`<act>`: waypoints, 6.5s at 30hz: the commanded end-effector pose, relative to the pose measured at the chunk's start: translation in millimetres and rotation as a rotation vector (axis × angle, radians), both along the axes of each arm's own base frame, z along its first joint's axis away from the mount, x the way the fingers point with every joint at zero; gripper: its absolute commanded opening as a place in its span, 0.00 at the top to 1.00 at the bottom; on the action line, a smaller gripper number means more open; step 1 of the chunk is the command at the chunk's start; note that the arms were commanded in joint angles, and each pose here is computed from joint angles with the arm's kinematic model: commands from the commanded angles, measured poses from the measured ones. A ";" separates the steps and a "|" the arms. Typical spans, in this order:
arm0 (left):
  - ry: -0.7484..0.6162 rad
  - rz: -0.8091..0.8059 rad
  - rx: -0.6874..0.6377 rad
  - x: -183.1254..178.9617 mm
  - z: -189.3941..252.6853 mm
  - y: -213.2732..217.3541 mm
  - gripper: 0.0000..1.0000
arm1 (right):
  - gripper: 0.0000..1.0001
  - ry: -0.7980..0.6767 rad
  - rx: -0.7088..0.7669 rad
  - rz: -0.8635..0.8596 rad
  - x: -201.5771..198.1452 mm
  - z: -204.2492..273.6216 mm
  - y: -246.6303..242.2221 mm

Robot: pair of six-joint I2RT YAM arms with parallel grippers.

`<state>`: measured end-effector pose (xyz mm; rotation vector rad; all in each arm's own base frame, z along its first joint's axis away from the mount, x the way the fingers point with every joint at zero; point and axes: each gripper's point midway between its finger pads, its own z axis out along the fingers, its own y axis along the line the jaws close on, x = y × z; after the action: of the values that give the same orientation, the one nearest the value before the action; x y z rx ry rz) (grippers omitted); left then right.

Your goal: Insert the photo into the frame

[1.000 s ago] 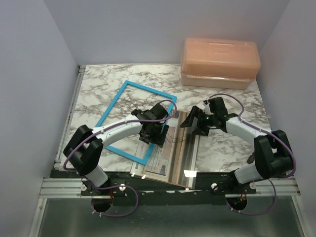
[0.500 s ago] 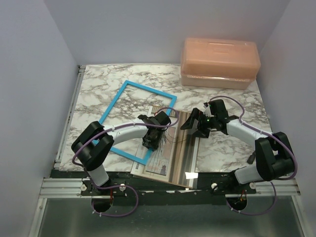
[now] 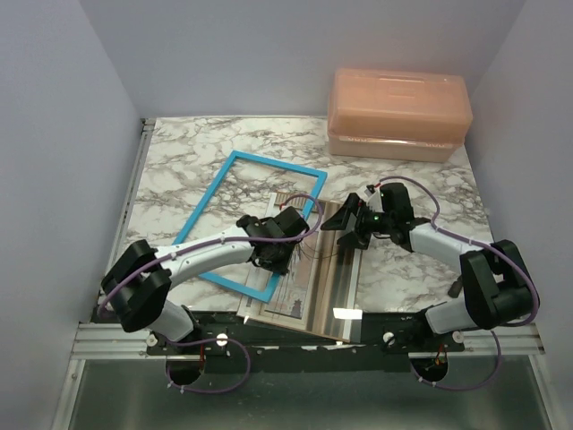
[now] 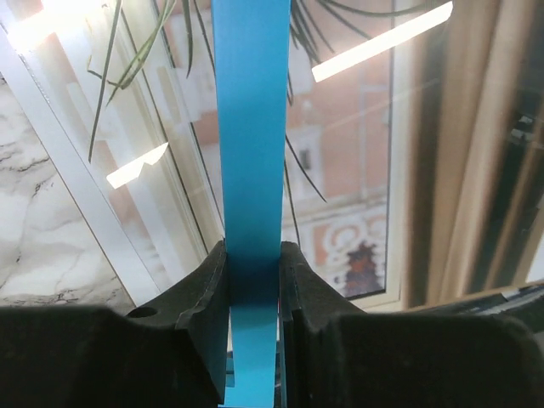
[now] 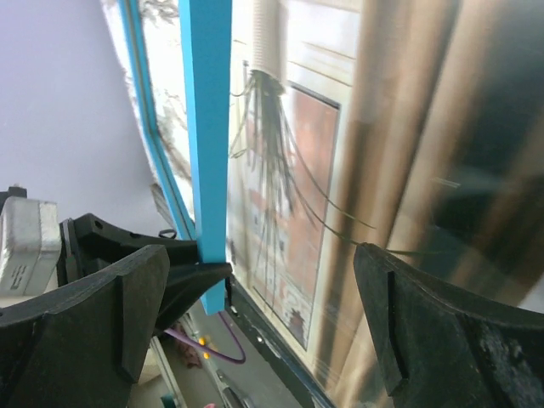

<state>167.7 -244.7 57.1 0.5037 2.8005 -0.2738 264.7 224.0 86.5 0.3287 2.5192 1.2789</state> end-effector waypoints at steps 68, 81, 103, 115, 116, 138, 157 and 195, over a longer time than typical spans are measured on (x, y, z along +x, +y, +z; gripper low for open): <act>-0.525 -0.005 0.562 -5.6 120.6 25.1 0.25 | 0.99 -0.114 0.252 0.000 14.9 128.4 81.0; -0.592 0.006 0.661 -1.1 131.7 40.4 0.65 | 0.89 -0.134 0.296 0.019 7.4 137.8 81.2; -0.632 -0.008 0.587 2.0 161.4 46.0 1.00 | 0.24 -0.181 0.345 0.036 1.9 153.4 80.5; -0.628 -0.014 0.401 -2.7 208.9 44.9 1.00 | 0.08 -0.304 0.447 0.034 -6.5 196.6 75.5; -0.625 -0.017 0.380 -2.9 212.2 44.7 1.00 | 0.04 -0.320 0.453 0.031 -7.2 201.2 74.1; -0.578 0.124 -0.263 29.1 253.4 48.0 1.00 | 0.00 -0.376 0.102 -0.022 5.9 153.2 47.5; -0.607 0.245 -0.503 43.5 278.5 77.9 1.00 | 0.00 -0.222 -0.268 -0.098 14.2 52.7 7.0; -0.467 0.511 -0.670 80.7 212.1 155.4 1.00 | 0.00 0.064 -0.430 -0.215 -22.1 -43.2 -68.4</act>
<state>260.7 -89.7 323.3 -0.2140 1.9262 -0.7541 249.4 163.6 53.2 0.4536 2.6147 0.6228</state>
